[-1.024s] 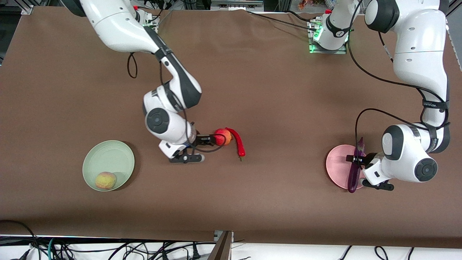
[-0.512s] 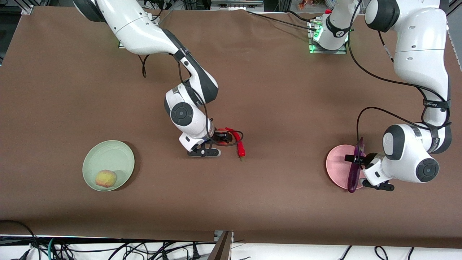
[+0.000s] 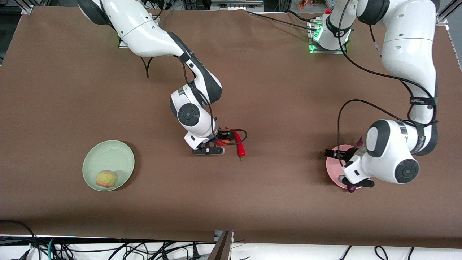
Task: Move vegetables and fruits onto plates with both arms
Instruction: 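Lift the apple with the right gripper while the left gripper grasps the chili, then carry the apple with the right gripper while the left gripper lifts the chili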
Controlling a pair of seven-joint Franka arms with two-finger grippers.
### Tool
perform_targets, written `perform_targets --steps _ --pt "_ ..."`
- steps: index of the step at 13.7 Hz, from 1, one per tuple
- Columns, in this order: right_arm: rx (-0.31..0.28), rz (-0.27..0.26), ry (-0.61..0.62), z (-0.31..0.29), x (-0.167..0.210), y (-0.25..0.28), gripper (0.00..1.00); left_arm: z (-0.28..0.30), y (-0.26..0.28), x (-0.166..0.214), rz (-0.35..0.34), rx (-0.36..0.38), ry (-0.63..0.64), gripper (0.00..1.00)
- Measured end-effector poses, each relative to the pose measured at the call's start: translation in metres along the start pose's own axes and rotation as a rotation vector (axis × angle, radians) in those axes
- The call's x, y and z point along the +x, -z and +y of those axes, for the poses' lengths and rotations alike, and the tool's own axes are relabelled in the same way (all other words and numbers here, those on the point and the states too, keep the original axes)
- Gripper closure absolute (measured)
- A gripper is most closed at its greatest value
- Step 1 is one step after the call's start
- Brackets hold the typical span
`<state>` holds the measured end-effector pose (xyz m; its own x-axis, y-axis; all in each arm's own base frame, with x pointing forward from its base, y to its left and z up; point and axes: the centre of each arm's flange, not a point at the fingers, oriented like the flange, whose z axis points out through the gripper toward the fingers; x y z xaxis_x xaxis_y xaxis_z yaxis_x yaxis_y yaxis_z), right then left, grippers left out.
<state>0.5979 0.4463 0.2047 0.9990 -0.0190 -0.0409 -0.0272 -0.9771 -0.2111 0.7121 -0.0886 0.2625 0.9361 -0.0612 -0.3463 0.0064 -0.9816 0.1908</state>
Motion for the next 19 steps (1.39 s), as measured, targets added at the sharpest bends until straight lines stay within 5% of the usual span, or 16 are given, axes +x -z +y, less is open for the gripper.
perform_targets --steps 2,5,9,14,19 --pt "0.001 0.002 0.006 -0.003 -0.004 -0.009 0.01 0.036 -0.005 -0.003 -0.018 -0.071 0.091 0.0" --pt "0.003 0.008 0.007 -0.004 -0.005 -0.011 0.14 0.115 -0.022 -0.014 -0.039 -0.076 0.212 0.0" --pt "-0.024 0.007 -0.023 0.019 0.015 0.007 0.14 0.226 -0.069 -0.029 0.03 -0.094 0.35 0.0" --pt "-0.059 -0.094 0.098 0.188 0.099 0.111 0.14 0.271 -0.106 -0.035 0.029 -0.159 0.444 0.0" --pt "-0.101 -0.101 0.241 0.322 0.13 0.136 0.14 0.332 -0.154 -0.053 0.082 -0.175 0.463 0.0"
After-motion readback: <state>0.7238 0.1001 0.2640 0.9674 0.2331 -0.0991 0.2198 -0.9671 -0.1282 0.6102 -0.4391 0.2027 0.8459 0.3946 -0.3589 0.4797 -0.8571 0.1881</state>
